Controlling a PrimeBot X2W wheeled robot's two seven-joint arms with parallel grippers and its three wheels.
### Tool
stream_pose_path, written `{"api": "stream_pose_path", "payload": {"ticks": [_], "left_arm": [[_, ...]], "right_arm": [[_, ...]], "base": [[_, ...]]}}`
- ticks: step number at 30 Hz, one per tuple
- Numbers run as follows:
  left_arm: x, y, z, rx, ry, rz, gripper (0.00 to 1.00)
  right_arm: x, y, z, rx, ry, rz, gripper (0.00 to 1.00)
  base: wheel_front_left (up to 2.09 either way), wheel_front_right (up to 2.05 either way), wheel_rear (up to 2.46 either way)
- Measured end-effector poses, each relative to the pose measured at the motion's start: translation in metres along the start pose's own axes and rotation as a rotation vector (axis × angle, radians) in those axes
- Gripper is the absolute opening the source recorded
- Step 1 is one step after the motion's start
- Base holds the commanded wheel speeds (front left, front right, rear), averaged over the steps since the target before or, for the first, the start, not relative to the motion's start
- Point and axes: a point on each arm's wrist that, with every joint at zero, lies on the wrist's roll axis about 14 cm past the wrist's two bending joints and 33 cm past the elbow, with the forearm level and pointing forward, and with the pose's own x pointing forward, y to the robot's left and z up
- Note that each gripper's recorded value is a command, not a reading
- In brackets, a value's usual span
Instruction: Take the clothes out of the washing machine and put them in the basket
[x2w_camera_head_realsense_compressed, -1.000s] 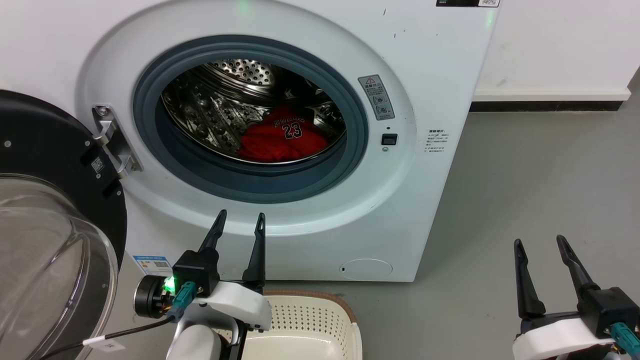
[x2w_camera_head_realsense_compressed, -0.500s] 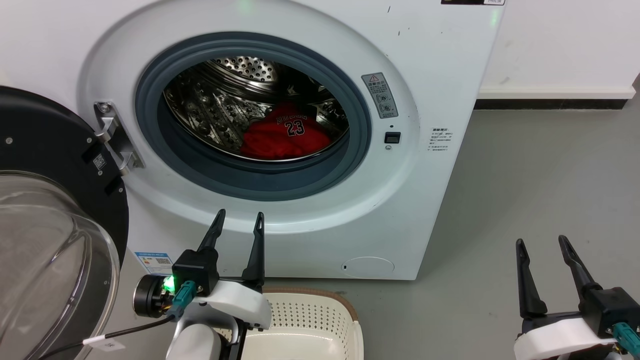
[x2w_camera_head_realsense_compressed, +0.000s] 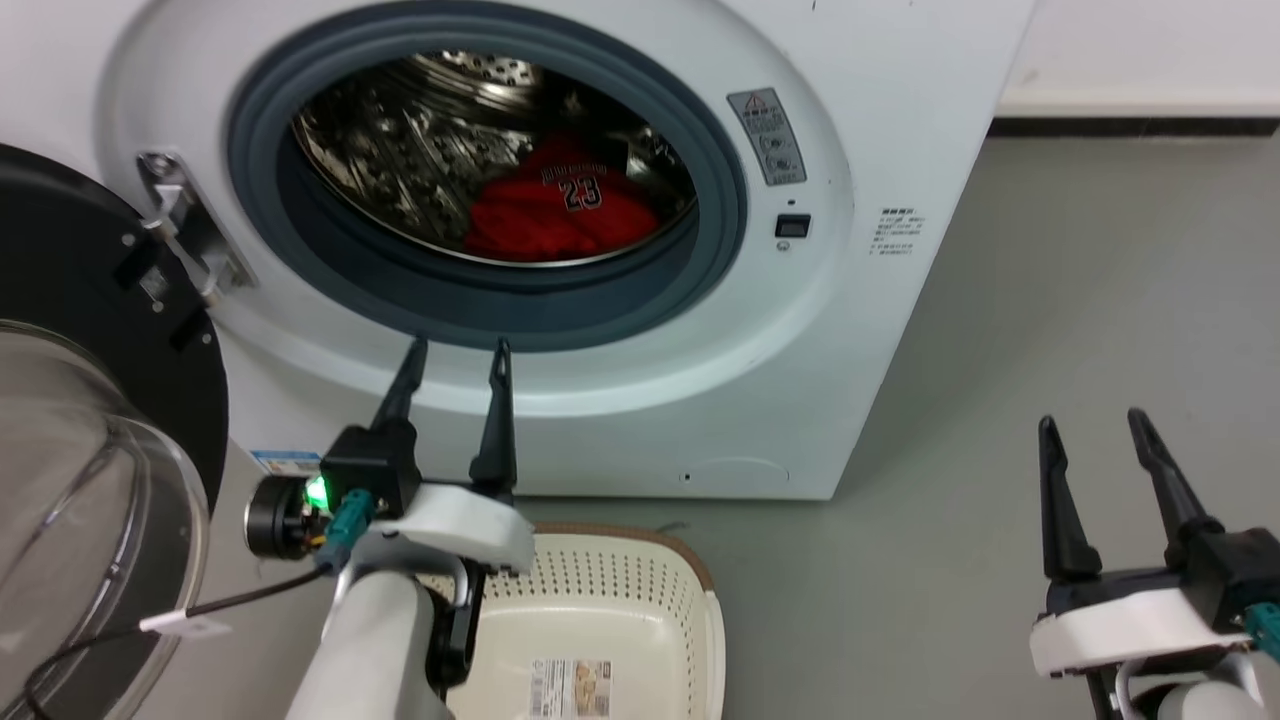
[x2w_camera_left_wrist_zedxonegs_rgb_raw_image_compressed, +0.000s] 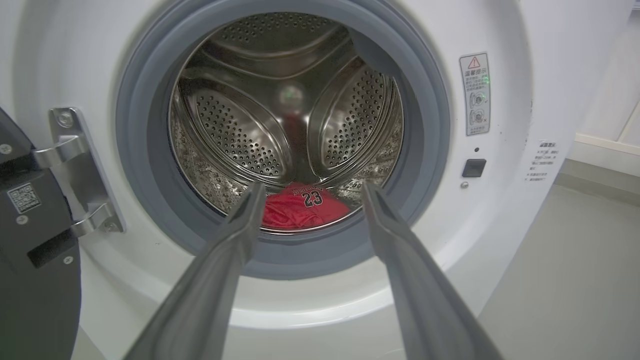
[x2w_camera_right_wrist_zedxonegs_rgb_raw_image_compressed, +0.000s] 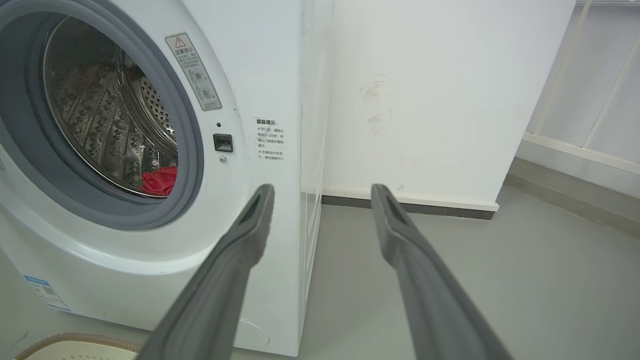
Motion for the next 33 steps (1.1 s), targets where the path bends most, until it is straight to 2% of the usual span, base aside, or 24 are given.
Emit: {"api": "stream_pose_path", "payload": {"ticks": [7,14,28,33], "left_arm": [[0.046,0.009,-0.014,-0.002,0.003,0.027,1.0],[0.099,0.019,-0.041,0.011,0.021,0.039,1.0],[0.191,0.033,-0.118,0.028,0.127,0.051,1.0],[0.218,0.034,-0.135,0.046,0.177,0.043,1.0]], "right_arm": [[0.028,0.0,-0.012,0.004,0.01,0.005,1.0],[0.053,0.002,-0.04,0.012,0.052,0.012,1.0],[0.068,-0.006,-0.098,0.023,0.167,-0.003,1.0],[0.063,-0.012,-0.104,0.034,0.186,-0.021,1.0]], "base": [[0.0,0.0,0.0],[0.0,0.0,0.0],[0.0,0.0,0.0],[0.0,0.0,0.0]]}}
